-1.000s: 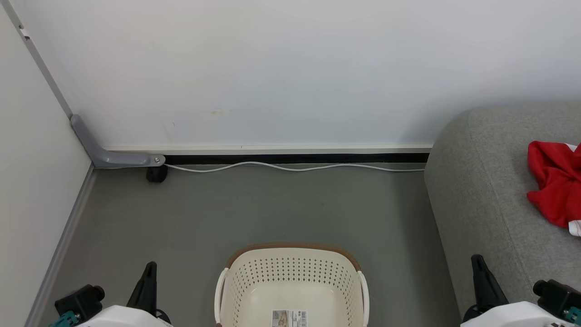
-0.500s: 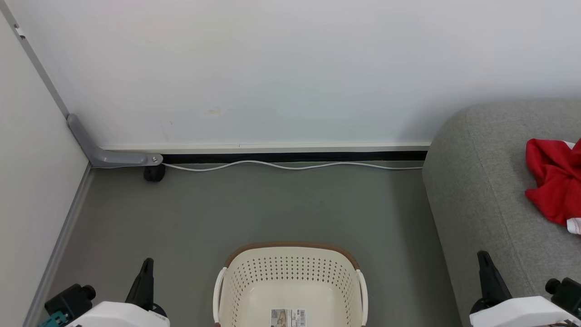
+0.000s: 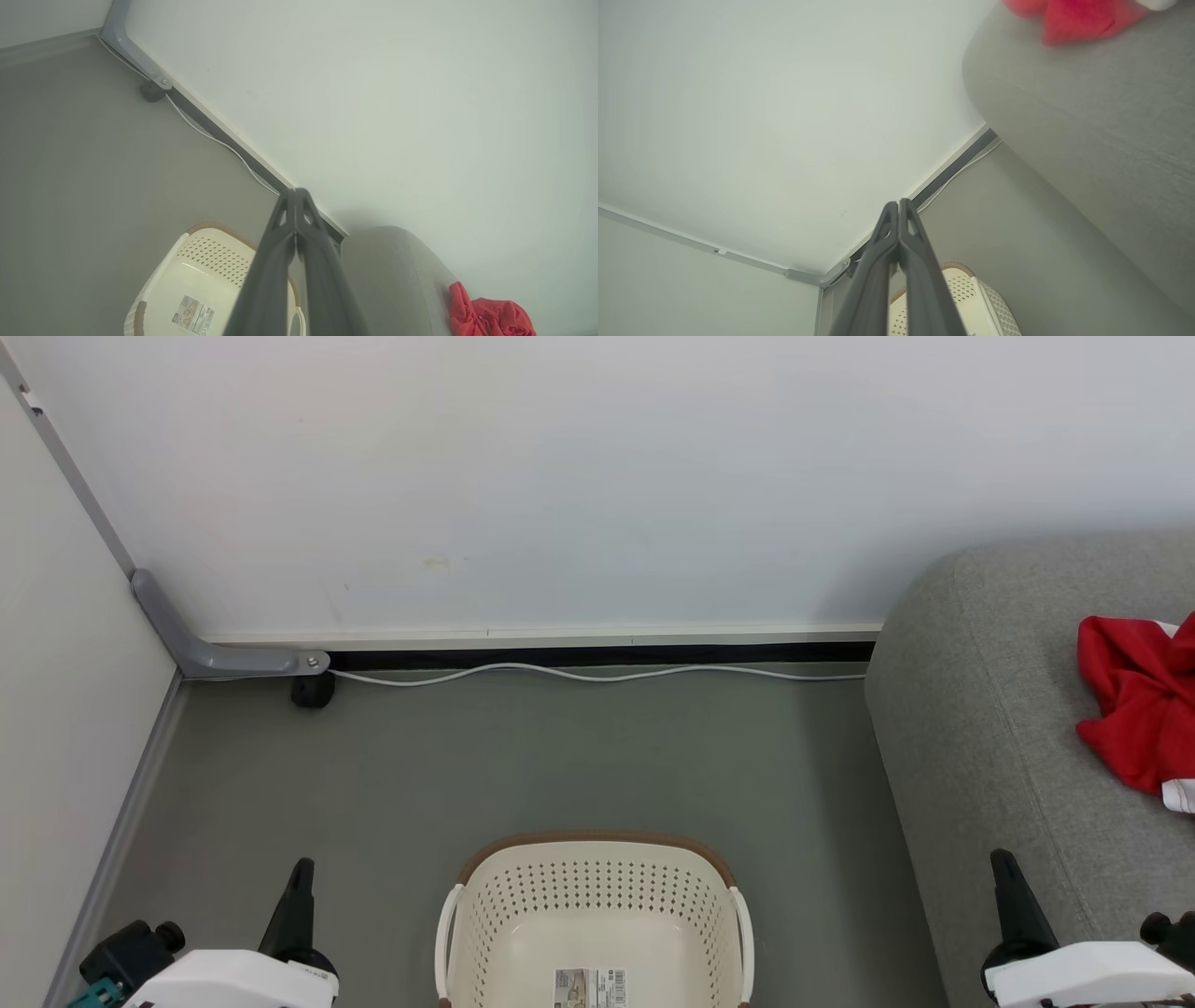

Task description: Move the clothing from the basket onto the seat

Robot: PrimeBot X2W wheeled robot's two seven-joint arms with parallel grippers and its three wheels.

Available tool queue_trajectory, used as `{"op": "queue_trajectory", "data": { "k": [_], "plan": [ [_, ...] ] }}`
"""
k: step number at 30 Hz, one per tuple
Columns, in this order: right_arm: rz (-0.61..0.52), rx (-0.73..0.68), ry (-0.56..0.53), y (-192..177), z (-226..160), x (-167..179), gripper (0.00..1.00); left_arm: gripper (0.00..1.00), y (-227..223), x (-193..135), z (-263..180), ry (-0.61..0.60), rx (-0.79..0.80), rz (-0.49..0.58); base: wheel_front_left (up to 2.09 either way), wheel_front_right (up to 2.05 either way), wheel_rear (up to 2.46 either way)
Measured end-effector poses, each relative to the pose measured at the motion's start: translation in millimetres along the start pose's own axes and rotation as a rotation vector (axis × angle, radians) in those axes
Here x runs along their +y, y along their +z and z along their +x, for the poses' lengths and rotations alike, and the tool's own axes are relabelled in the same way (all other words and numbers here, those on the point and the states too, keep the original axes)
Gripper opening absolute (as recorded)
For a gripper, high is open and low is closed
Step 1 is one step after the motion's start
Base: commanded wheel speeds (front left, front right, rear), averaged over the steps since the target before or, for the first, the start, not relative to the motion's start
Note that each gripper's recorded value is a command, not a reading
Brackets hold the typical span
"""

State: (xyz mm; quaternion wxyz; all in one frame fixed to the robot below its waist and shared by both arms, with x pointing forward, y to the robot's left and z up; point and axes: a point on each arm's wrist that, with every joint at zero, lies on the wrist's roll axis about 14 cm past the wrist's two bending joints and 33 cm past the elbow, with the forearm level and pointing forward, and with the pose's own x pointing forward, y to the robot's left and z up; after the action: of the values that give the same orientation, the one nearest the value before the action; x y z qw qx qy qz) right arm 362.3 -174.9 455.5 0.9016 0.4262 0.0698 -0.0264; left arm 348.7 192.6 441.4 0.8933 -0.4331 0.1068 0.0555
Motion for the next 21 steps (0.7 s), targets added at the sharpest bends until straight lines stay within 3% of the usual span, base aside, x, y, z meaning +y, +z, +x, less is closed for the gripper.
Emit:
{"op": "queue_trajectory", "data": {
  "k": [21],
  "plan": [
    [0.238, -0.019, -0.005, 12.4, 3.8, -1.2, 0.0, 0.0, 4.8, -10.1, 6.6, -0.031, -0.001, -0.228, 0.0, 0.0, 0.0]
  ]
}}
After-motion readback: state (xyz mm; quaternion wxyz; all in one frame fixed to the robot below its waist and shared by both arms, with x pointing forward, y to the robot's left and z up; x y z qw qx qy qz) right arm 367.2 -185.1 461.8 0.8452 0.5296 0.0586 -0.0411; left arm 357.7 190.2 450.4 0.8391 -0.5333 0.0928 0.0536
